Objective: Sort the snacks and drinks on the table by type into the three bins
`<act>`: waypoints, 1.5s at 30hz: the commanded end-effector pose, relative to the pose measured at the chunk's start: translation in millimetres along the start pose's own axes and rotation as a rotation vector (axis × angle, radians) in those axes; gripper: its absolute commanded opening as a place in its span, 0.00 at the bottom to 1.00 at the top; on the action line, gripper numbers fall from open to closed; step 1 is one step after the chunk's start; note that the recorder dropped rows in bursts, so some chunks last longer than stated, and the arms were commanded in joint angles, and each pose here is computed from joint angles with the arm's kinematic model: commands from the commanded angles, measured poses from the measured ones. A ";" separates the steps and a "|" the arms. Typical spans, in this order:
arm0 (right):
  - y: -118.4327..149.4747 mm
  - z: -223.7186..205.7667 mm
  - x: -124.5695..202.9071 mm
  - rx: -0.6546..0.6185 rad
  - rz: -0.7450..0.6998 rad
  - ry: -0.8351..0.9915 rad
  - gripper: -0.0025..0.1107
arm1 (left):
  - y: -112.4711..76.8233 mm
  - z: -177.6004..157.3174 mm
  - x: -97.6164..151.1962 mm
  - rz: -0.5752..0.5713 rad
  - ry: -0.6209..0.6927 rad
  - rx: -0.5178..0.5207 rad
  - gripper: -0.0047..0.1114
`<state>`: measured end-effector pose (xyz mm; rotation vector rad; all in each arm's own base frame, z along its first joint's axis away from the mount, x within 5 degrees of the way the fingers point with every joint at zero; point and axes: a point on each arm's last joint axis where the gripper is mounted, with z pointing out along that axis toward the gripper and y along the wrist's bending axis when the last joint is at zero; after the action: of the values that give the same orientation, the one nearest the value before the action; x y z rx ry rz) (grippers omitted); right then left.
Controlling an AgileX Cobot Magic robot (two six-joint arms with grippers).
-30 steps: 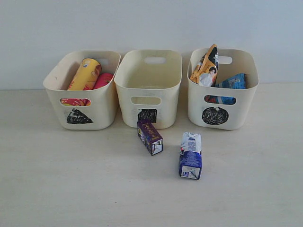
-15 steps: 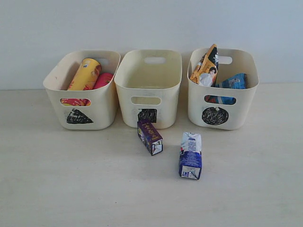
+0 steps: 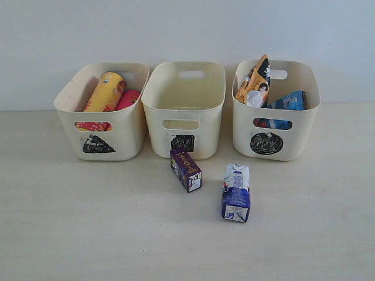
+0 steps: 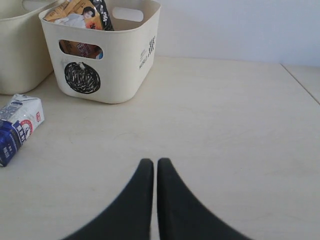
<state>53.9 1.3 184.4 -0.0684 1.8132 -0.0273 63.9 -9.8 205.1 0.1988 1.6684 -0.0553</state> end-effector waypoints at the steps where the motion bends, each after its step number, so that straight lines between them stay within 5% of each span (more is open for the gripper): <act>1: 0.0 0.1 0.7 0.000 -0.004 -0.004 0.02 | 1.8 -6.6 5.6 -0.041 -0.047 -0.042 0.07; 9: 0.0 0.1 0.7 0.000 -0.004 -0.004 0.02 | 1.8 -8.1 18.6 -0.058 0.088 -0.051 0.07; 35: -0.5 0.0 -2.4 0.006 -0.012 -0.039 0.02 | 1.6 -8.1 18.5 -0.064 0.088 -0.050 0.07; 45: -7.4 -11.1 -42.1 -0.051 0.529 -0.506 0.02 | 1.6 -8.1 18.3 -0.064 0.085 -0.050 0.07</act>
<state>55.8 -0.8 219.2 0.2004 1.4070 0.2254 54.7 -5.1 188.7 0.1295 1.7591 -0.0404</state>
